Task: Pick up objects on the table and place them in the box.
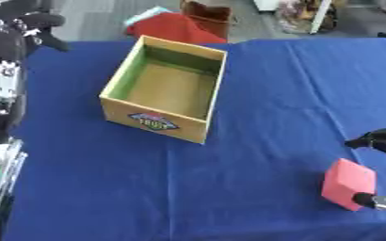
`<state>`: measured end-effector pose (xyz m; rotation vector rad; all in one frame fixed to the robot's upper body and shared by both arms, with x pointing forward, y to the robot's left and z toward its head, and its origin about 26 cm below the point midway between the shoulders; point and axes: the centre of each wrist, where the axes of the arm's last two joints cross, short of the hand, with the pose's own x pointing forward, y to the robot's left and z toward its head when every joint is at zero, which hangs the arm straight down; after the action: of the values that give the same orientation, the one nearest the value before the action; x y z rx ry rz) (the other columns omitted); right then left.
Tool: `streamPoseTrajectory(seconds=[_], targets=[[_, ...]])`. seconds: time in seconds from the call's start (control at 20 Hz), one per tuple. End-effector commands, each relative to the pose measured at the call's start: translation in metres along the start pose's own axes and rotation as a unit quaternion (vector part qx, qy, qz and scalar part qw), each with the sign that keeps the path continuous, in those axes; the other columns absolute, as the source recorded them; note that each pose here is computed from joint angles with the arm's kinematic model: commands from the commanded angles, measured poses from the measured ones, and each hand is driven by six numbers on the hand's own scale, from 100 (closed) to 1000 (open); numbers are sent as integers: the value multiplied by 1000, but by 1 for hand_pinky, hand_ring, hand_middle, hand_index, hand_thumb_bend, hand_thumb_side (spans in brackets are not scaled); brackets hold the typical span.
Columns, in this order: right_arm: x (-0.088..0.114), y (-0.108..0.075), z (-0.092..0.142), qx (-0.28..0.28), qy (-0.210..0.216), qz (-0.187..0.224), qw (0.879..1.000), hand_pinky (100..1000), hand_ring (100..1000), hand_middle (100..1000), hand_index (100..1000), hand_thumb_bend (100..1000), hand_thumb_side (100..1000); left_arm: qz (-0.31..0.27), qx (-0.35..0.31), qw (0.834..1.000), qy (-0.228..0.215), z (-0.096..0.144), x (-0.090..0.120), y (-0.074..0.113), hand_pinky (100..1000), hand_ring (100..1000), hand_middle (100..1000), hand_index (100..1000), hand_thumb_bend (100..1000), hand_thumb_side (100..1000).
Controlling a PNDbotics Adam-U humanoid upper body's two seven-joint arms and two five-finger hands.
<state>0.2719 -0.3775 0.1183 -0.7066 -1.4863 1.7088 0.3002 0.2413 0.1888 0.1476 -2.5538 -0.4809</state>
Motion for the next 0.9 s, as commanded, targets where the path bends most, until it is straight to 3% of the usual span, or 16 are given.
streamPoseTrajectory(seconds=[0.05, 0.45, 0.5, 0.55, 0.9], targets=[[-1, -9, -1, 3, 3, 3, 1000, 858, 772, 738, 902, 571, 785, 0, -4, 1000, -12, -4, 5, 1, 576, 745, 755, 852, 100, 860], [-1, -3, -8, 18, 22, -21, 999, 854, 780, 737, 907, 567, 787, 4, -6, 1000, -11, -4, 5, 0, 574, 745, 756, 852, 100, 860], [-1, -3, -9, 19, 26, -22, 999, 854, 780, 736, 908, 593, 747, 4, -6, 1000, -10, -4, 5, 0, 574, 745, 756, 853, 100, 854], [-1, -2, -9, 22, 30, -24, 999, 853, 778, 735, 908, 564, 789, 5, -6, 1000, -10, -4, 5, -1, 574, 745, 756, 853, 100, 860], [-3, 6, -8, 50, 48, -22, 997, 857, 783, 742, 910, 567, 794, 6, -7, 1000, -9, -3, 5, -1, 573, 746, 757, 853, 100, 861]])
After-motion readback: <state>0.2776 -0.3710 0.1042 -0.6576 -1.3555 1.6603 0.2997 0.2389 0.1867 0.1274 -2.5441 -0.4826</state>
